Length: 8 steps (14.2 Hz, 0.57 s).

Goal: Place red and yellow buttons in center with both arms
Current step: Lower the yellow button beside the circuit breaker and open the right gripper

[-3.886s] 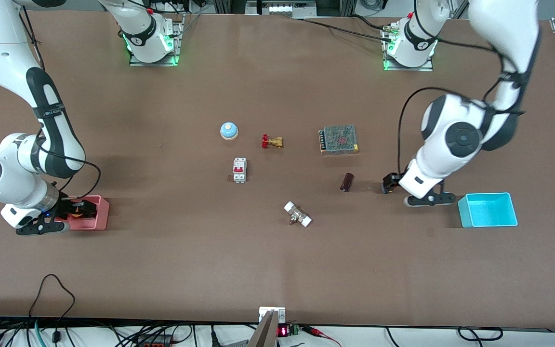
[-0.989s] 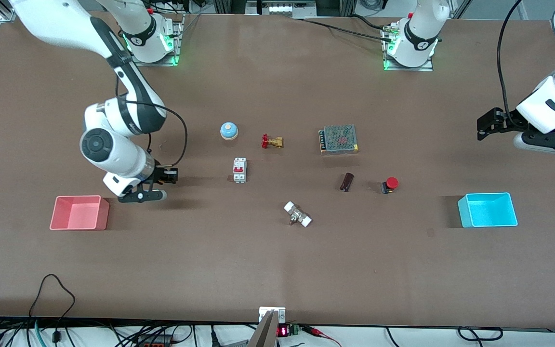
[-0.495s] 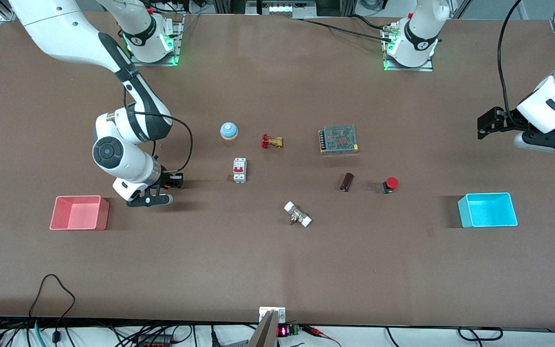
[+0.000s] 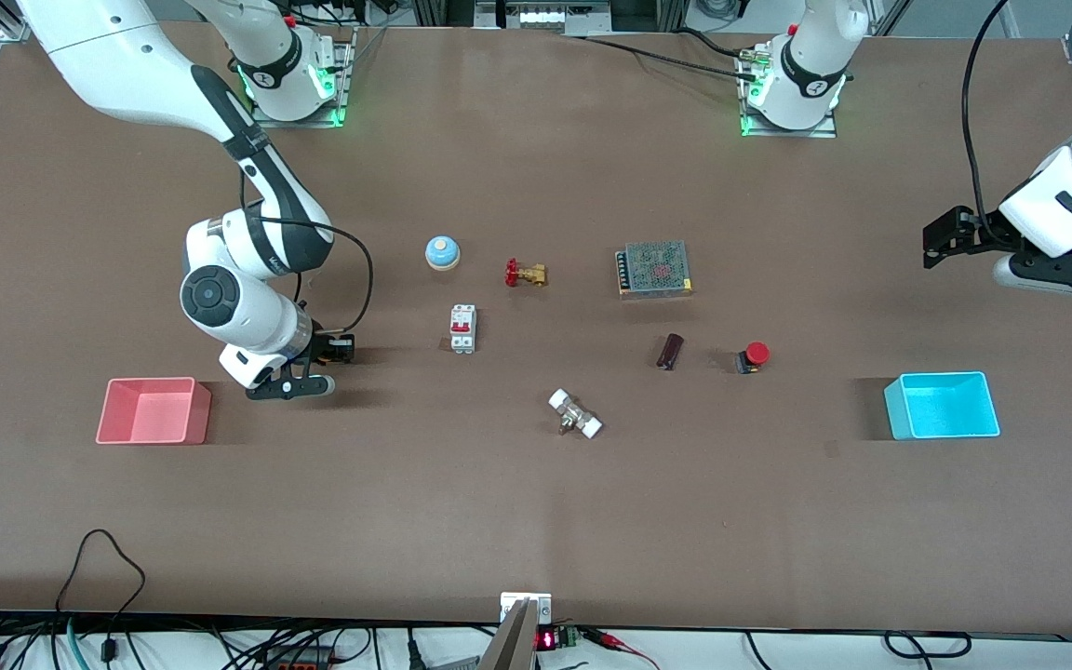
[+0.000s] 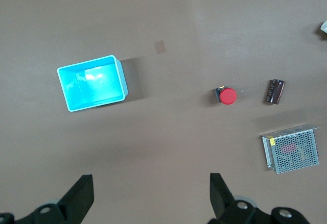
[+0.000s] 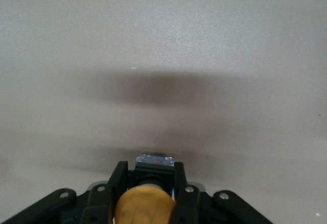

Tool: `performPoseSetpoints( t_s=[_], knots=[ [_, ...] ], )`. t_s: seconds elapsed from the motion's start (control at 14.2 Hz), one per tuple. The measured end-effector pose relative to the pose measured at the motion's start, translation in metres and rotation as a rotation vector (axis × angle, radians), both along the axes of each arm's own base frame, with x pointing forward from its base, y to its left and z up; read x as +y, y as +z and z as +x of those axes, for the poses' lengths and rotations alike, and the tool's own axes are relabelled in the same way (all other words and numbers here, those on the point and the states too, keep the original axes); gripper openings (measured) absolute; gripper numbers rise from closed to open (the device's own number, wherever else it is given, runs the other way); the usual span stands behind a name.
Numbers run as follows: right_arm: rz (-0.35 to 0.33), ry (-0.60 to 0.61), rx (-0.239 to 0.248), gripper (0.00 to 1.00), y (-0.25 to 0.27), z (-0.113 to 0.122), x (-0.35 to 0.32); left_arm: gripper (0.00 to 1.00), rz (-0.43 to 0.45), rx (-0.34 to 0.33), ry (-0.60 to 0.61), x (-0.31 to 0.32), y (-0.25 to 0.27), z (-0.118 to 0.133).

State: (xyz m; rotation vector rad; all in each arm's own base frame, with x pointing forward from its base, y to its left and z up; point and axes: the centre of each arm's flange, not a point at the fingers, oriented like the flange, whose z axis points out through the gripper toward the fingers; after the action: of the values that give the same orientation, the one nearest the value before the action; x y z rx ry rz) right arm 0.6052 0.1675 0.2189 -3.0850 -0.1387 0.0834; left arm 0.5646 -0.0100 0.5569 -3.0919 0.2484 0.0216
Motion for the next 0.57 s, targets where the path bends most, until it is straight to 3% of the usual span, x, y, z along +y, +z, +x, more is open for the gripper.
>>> performPoseSetpoints(
  t_s=[0.57],
  knots=[
    [0.001,-0.001,0.011,0.41,-0.0085,-0.0013,-0.0001,1.00,0.001,0.009,-0.003,-0.0028,0.0082,-0.0037]
  ],
)
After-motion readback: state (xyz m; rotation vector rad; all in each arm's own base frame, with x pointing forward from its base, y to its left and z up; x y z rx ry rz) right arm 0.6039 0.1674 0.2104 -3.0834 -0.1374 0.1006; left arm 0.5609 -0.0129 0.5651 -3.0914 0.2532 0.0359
